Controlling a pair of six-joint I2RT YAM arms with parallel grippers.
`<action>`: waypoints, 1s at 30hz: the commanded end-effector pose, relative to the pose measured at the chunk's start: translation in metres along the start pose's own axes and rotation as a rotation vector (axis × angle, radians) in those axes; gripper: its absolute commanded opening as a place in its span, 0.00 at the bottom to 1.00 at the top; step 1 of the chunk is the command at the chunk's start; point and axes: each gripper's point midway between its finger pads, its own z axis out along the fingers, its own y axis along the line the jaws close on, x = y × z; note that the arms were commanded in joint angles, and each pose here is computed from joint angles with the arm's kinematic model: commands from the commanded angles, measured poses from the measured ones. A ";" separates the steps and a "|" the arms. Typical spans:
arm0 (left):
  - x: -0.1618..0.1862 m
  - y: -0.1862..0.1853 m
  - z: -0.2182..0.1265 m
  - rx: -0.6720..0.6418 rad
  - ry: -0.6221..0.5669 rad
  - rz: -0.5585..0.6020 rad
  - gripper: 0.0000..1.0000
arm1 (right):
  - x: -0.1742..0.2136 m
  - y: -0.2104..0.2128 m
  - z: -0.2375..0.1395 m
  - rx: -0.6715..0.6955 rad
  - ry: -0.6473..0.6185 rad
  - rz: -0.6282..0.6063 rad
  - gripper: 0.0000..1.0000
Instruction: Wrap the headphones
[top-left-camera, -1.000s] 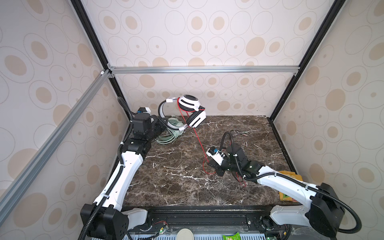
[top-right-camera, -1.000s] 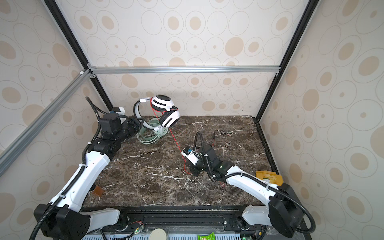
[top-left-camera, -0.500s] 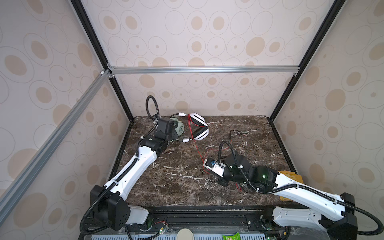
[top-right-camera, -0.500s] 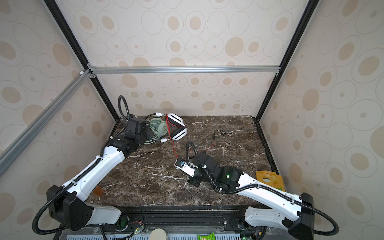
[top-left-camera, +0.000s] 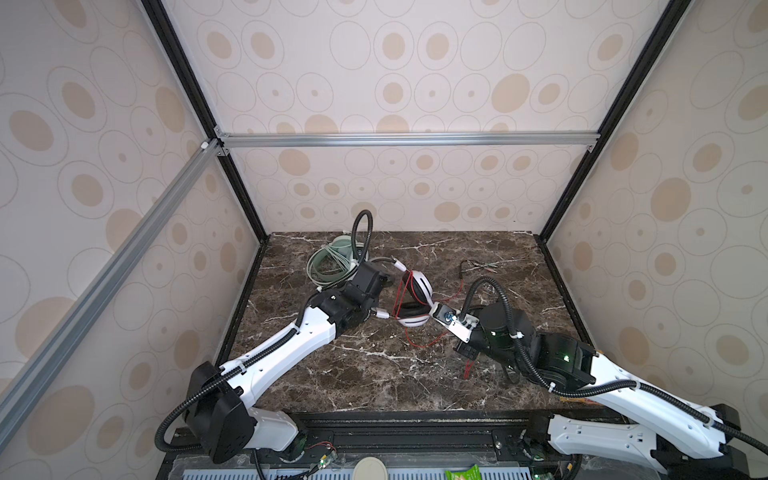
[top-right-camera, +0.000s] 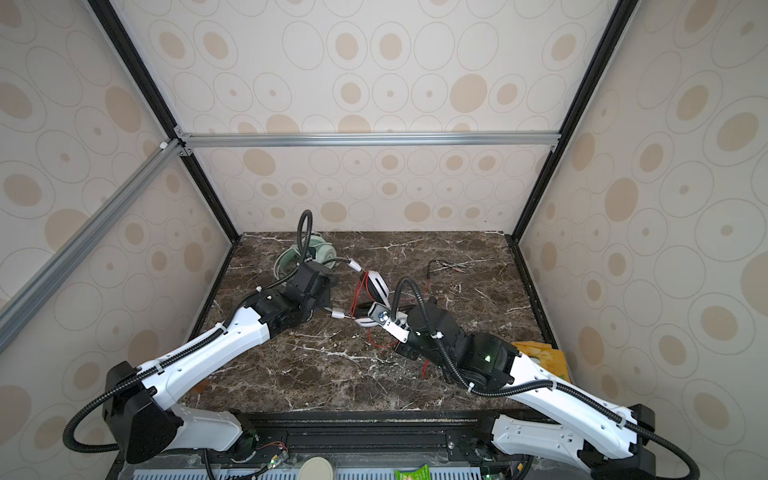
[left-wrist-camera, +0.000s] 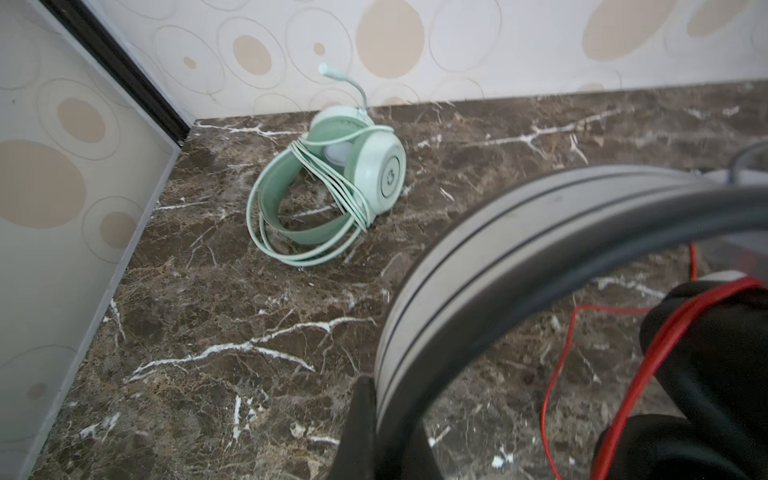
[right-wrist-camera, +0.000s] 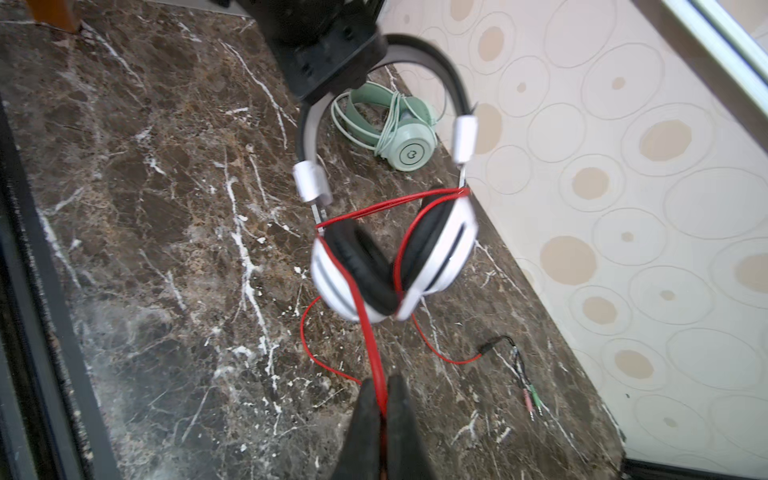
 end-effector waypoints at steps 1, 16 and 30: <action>-0.014 -0.017 -0.023 0.139 -0.075 0.058 0.00 | -0.010 -0.026 -0.003 0.111 -0.013 -0.024 0.00; 0.008 -0.057 -0.074 0.480 -0.111 0.135 0.00 | 0.024 -0.053 0.069 0.049 -0.009 0.191 0.00; -0.014 -0.064 -0.117 0.655 -0.201 0.049 0.00 | 0.069 -0.049 0.116 -0.074 -0.012 0.418 0.02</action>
